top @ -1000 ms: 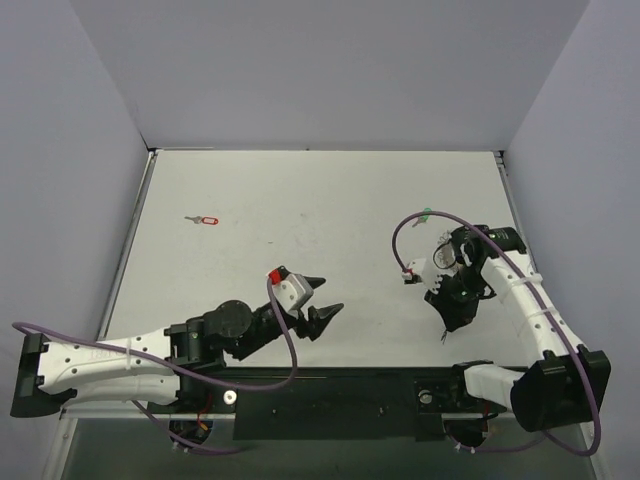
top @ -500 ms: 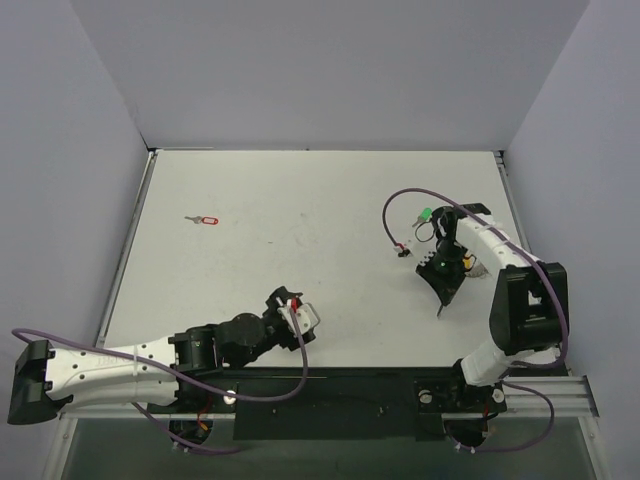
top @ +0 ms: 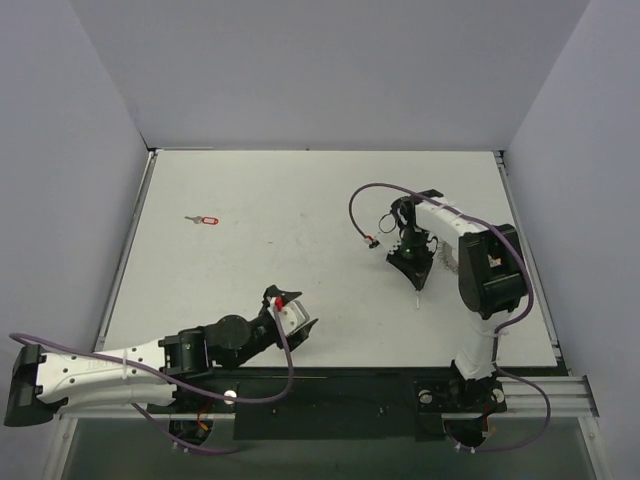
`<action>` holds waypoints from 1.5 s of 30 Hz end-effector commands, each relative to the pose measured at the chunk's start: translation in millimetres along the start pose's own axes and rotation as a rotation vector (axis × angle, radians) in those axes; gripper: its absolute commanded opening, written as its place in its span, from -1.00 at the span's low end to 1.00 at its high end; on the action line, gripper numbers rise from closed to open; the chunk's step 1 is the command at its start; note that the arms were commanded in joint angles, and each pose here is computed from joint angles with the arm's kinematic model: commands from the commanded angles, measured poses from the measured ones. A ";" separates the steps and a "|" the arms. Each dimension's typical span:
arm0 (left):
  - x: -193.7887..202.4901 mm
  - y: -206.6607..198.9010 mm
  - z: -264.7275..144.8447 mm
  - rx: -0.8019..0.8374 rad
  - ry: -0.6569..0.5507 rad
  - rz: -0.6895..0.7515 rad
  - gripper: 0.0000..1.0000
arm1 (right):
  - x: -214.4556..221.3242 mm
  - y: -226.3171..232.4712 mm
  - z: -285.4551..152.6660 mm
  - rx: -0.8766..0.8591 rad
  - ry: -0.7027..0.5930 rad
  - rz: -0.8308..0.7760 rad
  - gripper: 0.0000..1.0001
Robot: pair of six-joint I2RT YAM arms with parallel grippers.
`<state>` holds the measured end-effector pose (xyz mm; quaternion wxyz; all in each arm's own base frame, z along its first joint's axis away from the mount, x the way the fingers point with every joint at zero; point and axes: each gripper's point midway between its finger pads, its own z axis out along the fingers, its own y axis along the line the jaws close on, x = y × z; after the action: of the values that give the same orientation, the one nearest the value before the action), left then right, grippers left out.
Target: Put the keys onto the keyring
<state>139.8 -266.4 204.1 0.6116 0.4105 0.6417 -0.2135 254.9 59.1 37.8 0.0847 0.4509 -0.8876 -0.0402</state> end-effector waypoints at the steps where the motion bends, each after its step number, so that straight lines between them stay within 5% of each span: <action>1: -16.9 -4.9 -4.6 0.014 -0.091 -0.163 0.44 | -2.4 0.6 -3.8 0.013 0.067 0.005 -1.00; 11: -15.0 -10.9 -6.1 0.015 -0.130 -0.365 0.44 | -17.9 1.6 5.2 0.022 0.106 -0.025 -1.00; 22: -16.8 -15.1 -3.2 0.021 -0.134 -0.428 0.44 | -29.7 5.6 12.5 0.043 0.143 -0.057 -1.00; 45: -22.1 -16.9 -5.5 0.034 -0.139 -0.481 0.44 | -32.9 8.2 -15.7 0.082 0.040 -0.036 -0.58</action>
<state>123.6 -274.0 199.9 0.5696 0.2587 0.6912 -0.3617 270.3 93.5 18.4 0.1115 0.4777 -0.8714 0.0016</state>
